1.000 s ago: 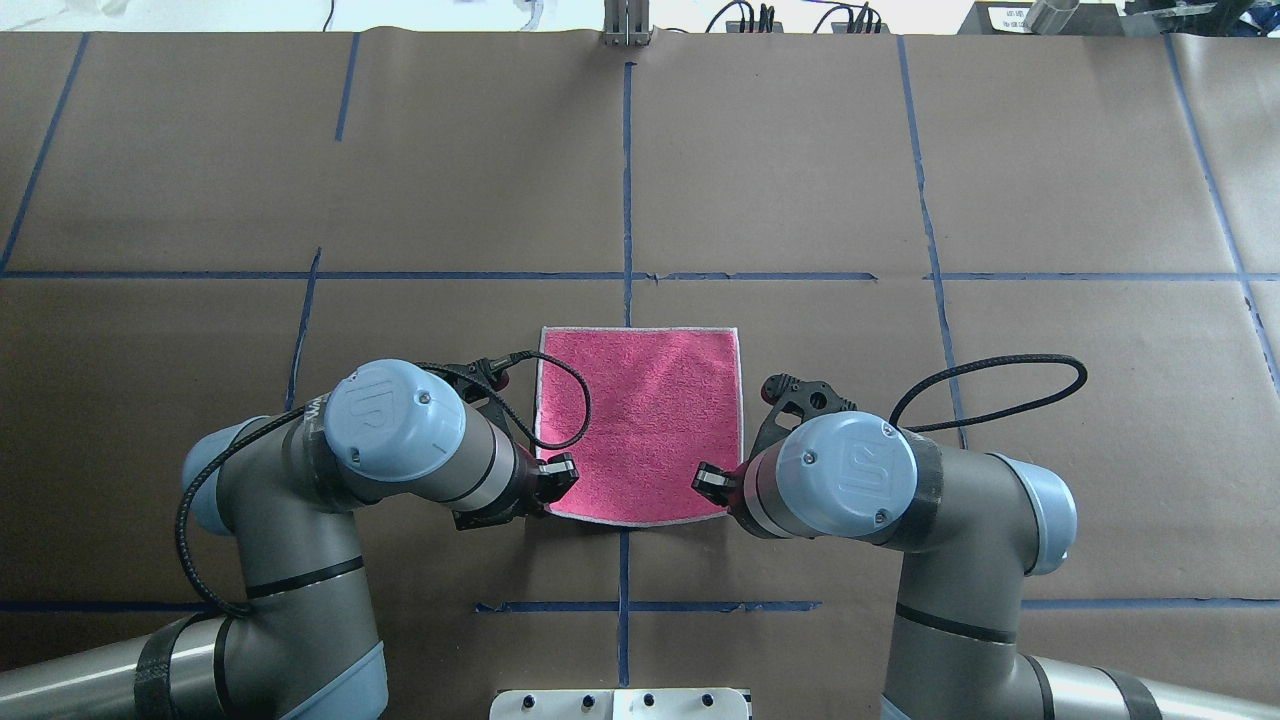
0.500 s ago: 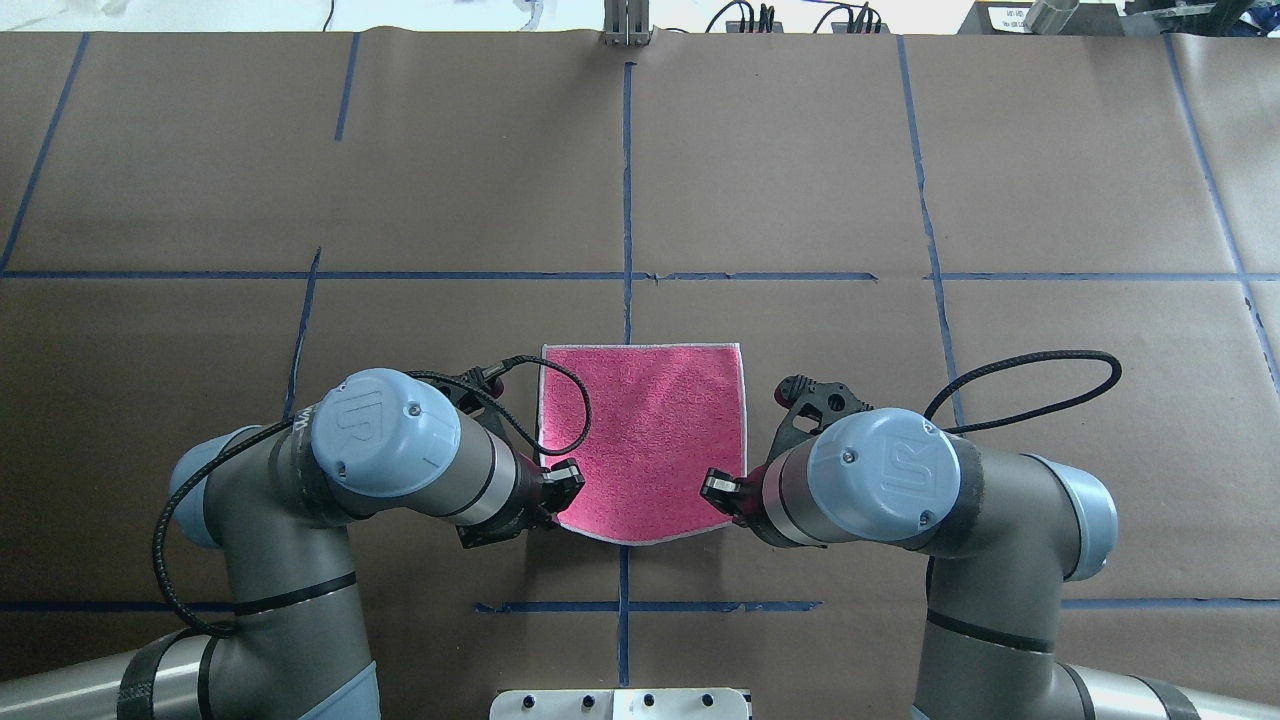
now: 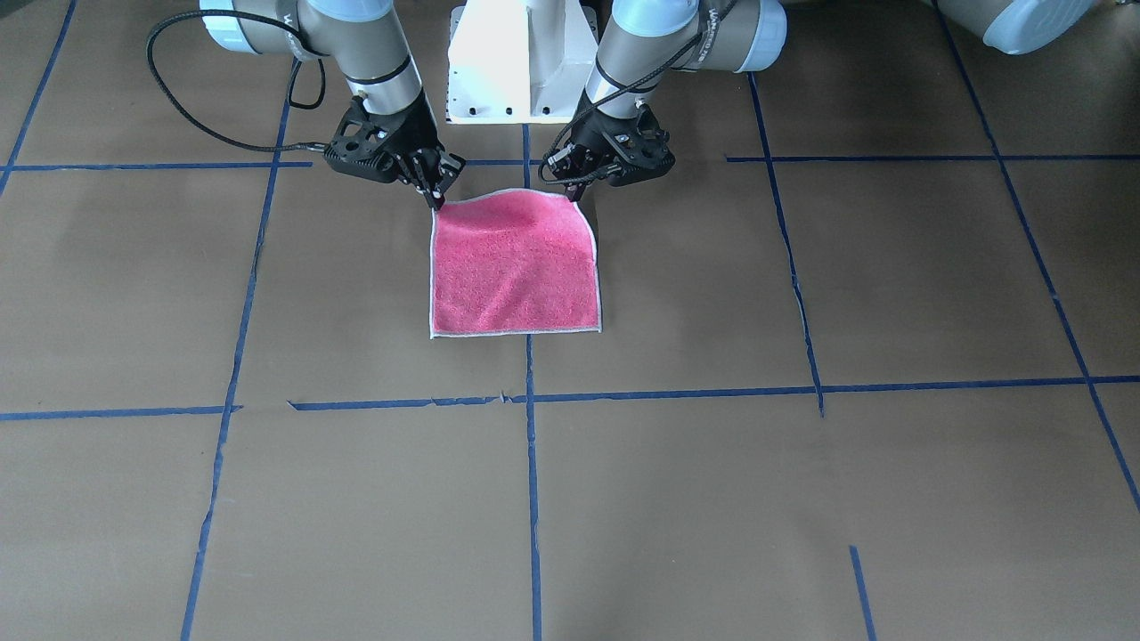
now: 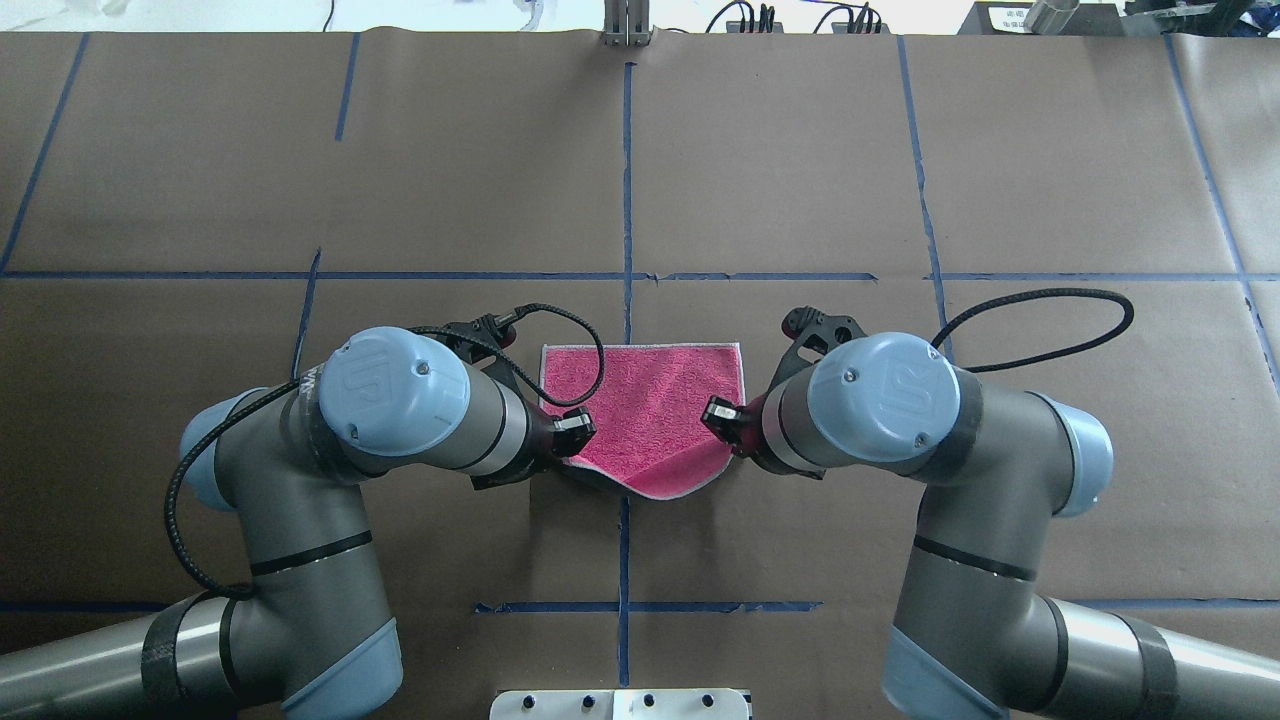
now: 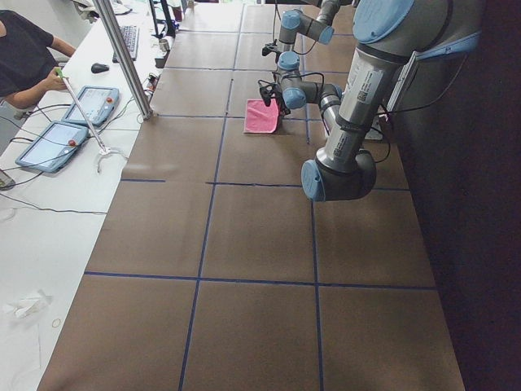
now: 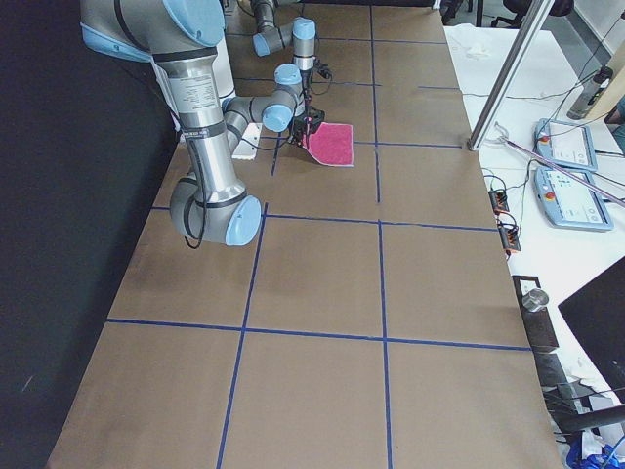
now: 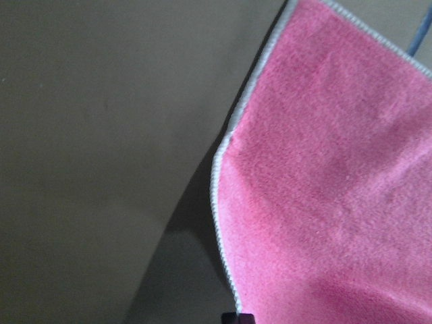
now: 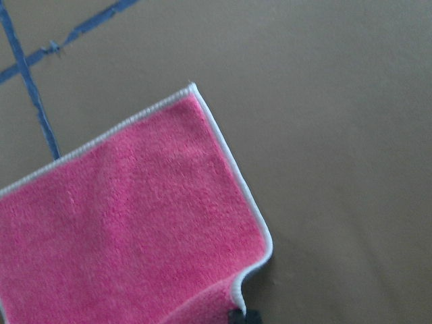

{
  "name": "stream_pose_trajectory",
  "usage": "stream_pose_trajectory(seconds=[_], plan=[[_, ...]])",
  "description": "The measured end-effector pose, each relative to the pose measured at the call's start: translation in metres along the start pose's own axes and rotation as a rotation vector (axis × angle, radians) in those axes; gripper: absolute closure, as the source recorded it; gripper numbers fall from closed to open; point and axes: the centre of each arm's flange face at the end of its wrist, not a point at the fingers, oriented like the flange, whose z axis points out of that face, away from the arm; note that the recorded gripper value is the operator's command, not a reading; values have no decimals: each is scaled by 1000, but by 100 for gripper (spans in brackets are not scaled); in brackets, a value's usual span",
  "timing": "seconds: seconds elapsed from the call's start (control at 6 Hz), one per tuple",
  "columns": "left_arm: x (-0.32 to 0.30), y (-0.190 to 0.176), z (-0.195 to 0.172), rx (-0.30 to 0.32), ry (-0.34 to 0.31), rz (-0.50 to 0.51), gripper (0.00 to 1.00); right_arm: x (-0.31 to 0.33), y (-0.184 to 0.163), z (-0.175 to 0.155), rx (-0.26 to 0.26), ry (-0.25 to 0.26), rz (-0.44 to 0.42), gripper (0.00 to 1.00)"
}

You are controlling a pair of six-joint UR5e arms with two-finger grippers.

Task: Fold towel twice with both arms
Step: 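Lift the nearer edge with both grippers and fold it over the farther edge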

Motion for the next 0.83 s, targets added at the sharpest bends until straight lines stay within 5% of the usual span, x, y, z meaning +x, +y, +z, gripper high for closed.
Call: stream_pose_trajectory(seconds=[0.83], plan=[[21,-80,39,140,-34,87,100,-50,-82,42,98,38,88,100]])
